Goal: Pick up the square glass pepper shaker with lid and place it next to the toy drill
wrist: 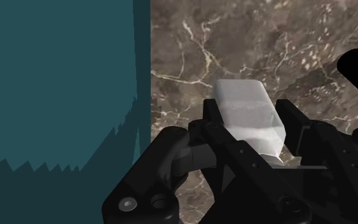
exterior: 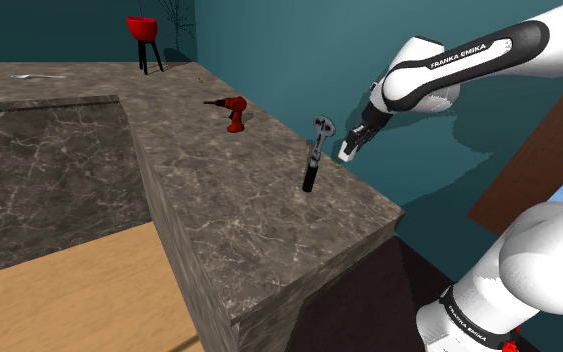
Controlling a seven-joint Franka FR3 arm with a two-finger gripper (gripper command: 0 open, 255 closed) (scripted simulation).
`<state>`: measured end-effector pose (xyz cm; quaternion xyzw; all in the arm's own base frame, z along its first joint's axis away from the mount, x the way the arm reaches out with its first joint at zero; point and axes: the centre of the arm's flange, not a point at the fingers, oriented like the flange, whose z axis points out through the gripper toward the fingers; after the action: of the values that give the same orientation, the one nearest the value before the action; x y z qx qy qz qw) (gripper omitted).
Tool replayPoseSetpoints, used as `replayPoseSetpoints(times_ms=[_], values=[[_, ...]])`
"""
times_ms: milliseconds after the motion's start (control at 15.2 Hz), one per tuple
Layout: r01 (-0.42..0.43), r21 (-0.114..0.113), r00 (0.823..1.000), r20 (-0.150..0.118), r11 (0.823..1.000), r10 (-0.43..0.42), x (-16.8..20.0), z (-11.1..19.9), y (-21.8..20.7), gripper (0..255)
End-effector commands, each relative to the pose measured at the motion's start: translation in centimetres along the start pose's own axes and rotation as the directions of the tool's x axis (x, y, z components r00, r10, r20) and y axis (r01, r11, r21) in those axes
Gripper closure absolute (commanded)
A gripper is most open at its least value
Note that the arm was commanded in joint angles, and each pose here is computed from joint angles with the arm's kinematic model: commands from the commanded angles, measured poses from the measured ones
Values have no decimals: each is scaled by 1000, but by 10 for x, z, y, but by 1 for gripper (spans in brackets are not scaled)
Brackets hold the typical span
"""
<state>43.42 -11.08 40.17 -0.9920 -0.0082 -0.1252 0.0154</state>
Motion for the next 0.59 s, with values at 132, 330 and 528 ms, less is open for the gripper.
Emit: replayPoseSetpoints(times_ms=[132,330,528], values=[[0,0,1000,1,1000,0,5,-20,-1,255],[0,0,1000,1,1000,0,9,-36,-1,255],[0,0,1000,1,1000,0,13,-51,-2,255]])
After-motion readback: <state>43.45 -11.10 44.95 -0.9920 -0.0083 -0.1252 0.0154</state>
